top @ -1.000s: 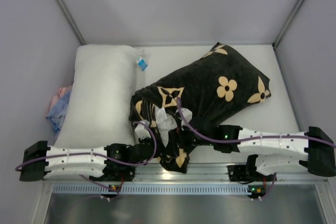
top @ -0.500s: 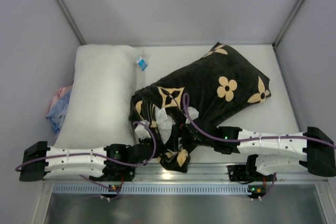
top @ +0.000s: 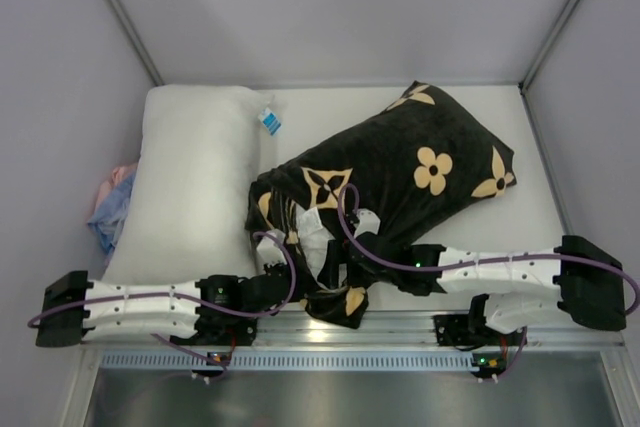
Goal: Remove the pillowcase from the pillow
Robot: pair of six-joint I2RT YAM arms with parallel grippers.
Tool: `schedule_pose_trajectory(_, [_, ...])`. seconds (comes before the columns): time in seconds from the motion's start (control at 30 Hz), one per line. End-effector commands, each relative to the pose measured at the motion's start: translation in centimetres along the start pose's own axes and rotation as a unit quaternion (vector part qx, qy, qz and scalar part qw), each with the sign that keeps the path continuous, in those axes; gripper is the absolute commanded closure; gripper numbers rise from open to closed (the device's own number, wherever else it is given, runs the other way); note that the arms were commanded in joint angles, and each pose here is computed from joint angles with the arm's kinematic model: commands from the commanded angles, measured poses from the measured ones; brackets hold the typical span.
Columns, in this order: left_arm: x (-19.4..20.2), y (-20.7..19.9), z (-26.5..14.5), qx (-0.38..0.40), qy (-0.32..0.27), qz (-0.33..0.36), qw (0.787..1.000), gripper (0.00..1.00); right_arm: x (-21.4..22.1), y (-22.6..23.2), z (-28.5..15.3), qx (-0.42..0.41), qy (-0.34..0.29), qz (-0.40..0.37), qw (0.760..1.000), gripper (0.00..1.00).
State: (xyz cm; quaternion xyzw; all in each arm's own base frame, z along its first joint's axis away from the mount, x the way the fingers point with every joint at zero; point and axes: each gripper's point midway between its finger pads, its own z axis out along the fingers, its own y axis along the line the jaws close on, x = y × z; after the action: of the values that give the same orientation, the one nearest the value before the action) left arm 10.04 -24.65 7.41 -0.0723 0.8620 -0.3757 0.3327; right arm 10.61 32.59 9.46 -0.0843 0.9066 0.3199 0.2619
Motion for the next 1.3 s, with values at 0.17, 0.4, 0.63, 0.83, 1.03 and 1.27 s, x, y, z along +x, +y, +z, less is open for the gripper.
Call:
schedule_pose_trajectory(0.17, [0.4,-1.5,0.1,0.014,0.013,-0.006,1.000,1.00,-2.0,2.3,1.6,-0.008,-0.042,-0.004,0.999,0.21])
schedule_pose_trajectory(0.4, [1.1,-0.3,0.6,0.000,0.020,-0.004,1.000,1.00,-2.1,6.0,0.7,-0.046,-0.049,-0.035,0.997,0.35])
schedule_pose_trajectory(0.63, [1.5,-0.2,0.8,0.006,0.023,-0.009,1.000,1.00,-2.8,6.3,0.8,-0.038,-0.072,-0.040,0.996,0.75])
schedule_pose_trajectory(0.83, [1.9,0.0,0.9,0.001,0.030,-0.008,1.000,1.00,-4.3,7.2,0.7,-0.036,-0.097,-0.043,0.994,0.85])
schedule_pose_trajectory(1.03, [1.9,-0.5,0.8,0.010,0.034,-0.006,0.999,1.00,-3.1,5.1,3.1,0.017,-0.084,-0.056,0.995,0.38])
schedule_pose_trajectory(1.27, [2.0,-0.5,0.7,0.012,0.036,-0.010,0.999,1.00,-3.4,2.9,4.6,0.067,-0.106,-0.071,0.990,0.43])
